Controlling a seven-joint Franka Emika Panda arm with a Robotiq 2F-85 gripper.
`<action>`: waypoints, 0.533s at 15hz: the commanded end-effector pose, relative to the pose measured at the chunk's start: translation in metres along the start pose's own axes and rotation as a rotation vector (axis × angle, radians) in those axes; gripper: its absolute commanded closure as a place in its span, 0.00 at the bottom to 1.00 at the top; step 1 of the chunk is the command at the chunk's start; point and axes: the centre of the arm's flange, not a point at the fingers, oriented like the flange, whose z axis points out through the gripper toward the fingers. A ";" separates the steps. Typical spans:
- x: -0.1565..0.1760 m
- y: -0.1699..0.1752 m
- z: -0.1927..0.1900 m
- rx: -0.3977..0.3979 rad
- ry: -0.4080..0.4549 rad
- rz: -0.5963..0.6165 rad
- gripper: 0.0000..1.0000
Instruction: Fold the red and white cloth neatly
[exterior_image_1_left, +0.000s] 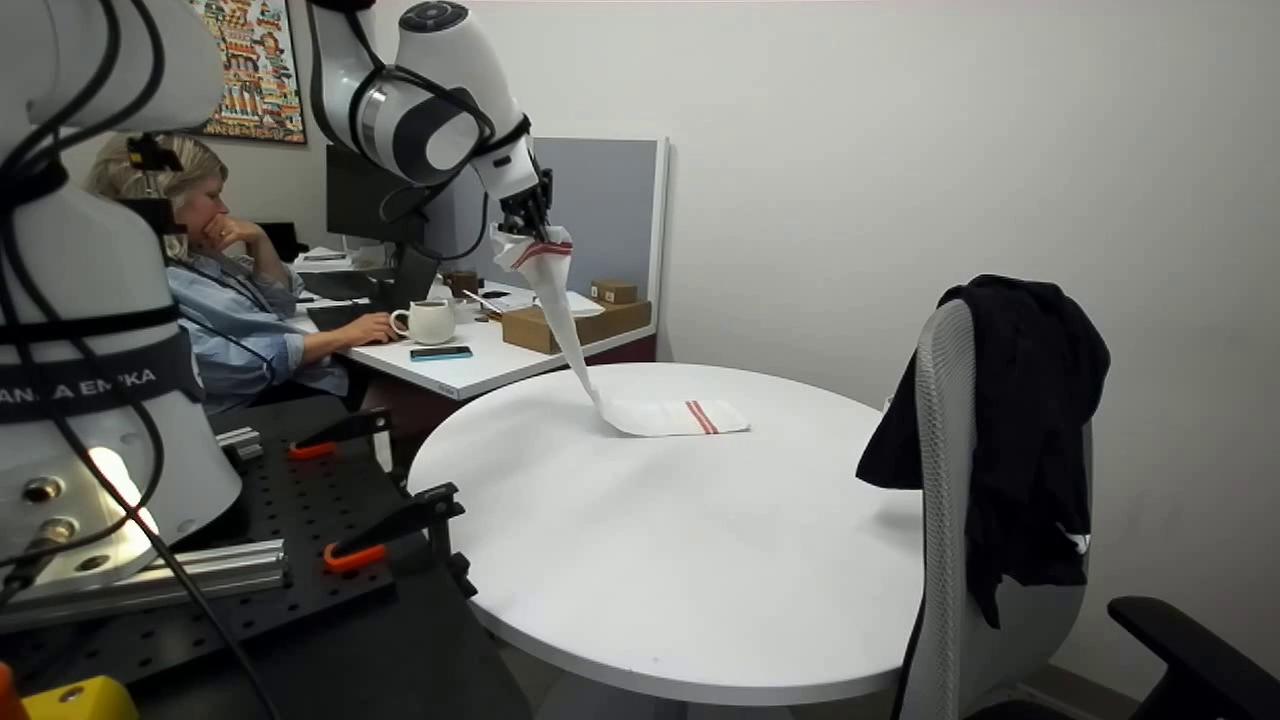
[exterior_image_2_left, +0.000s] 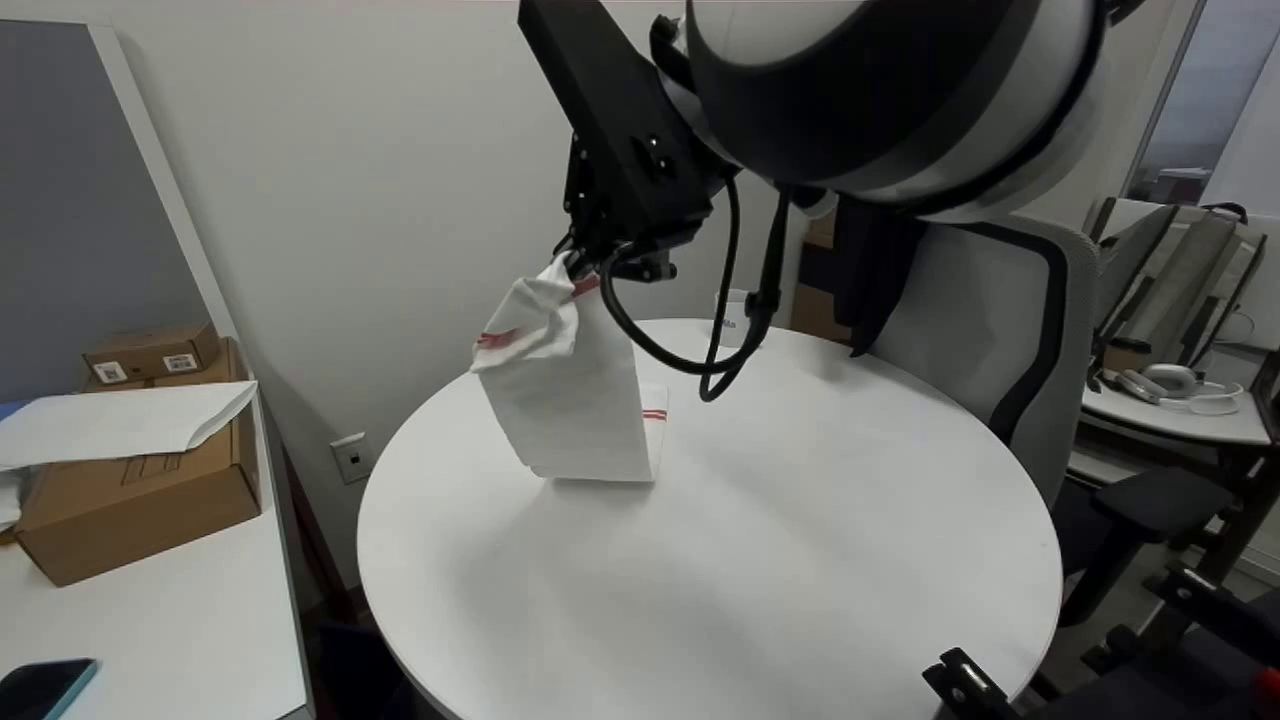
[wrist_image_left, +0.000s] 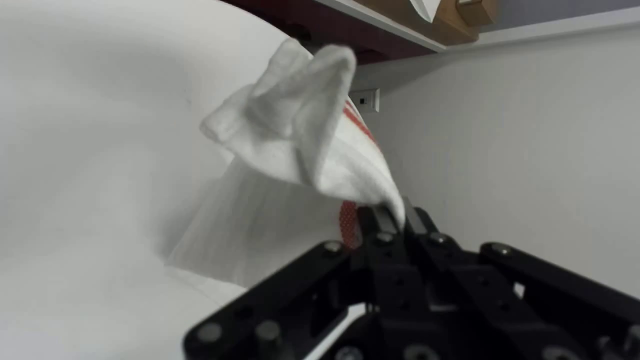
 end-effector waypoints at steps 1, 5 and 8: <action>0.018 0.011 -0.076 0.021 0.065 0.072 0.99; 0.032 0.002 -0.090 0.059 0.084 0.058 0.99; 0.029 -0.012 -0.099 0.106 0.090 0.007 0.99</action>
